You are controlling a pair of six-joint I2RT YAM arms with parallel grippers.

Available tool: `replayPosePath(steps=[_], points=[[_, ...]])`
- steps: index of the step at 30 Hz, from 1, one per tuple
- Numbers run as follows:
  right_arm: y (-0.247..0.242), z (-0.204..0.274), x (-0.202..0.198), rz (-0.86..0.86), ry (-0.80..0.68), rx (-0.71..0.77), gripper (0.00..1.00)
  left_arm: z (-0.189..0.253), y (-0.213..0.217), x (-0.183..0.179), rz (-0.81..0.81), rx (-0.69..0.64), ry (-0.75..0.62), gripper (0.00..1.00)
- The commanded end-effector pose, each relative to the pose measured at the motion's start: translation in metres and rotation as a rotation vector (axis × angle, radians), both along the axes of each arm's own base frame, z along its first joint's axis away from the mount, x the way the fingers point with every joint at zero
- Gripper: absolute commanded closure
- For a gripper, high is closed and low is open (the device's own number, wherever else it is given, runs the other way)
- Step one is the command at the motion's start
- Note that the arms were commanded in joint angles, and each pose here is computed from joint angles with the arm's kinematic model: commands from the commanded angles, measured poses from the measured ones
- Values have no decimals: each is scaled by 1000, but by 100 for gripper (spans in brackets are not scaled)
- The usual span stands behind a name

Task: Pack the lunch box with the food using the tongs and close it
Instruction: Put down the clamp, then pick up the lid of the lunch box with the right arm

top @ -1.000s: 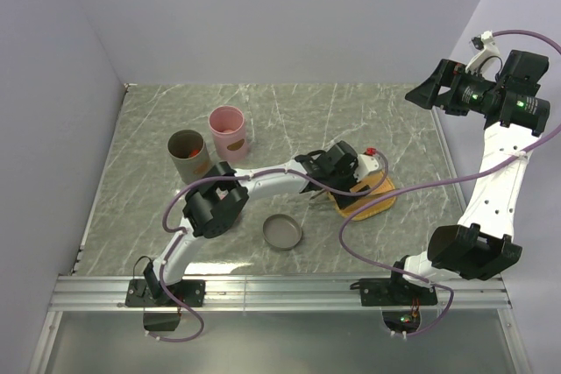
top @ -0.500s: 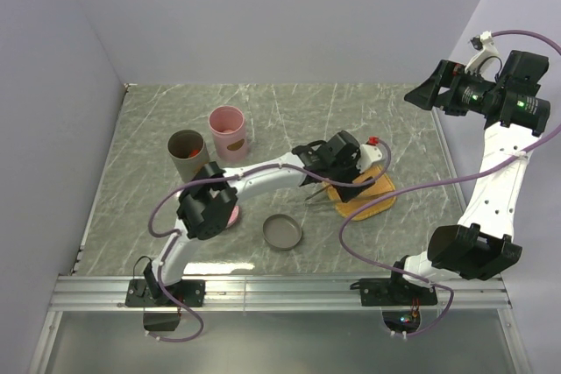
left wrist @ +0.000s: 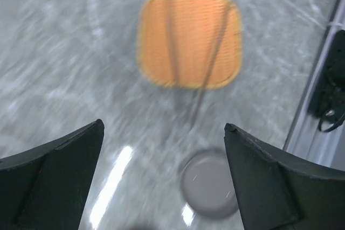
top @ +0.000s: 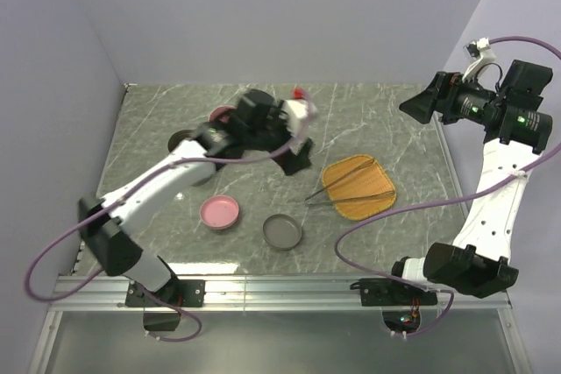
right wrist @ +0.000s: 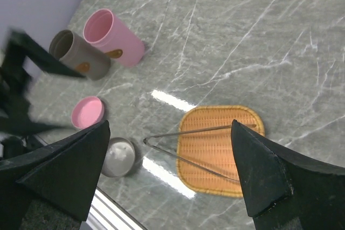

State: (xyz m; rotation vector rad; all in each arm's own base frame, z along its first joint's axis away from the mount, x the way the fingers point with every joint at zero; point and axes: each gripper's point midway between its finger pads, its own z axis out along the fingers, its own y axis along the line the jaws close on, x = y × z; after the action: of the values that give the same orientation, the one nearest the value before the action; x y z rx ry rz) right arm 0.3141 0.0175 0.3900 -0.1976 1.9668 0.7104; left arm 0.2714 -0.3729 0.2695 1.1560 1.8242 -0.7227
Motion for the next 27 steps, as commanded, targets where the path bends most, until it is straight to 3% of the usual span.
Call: replayPosePath(steps=[1, 6, 11, 16, 20, 27], points=[[7, 7, -16, 66, -82, -78, 0, 22, 57, -10, -25, -23, 52, 1], [28, -22, -25, 128, -36, -120, 0, 49, 126, 1, 63, -43, -48, 1], [106, -77, -40, 316, 54, -198, 0, 75, 176, -9, 163, -71, -97, 1], [158, -129, -58, 480, 115, -340, 0, 107, 231, -11, 368, -133, -184, 1], [208, -149, -85, 666, 170, -398, 0, 101, 259, -19, 513, -131, -181, 1], [265, -204, -113, 746, 397, -462, 0, 121, 328, -3, 904, -253, -204, 0]])
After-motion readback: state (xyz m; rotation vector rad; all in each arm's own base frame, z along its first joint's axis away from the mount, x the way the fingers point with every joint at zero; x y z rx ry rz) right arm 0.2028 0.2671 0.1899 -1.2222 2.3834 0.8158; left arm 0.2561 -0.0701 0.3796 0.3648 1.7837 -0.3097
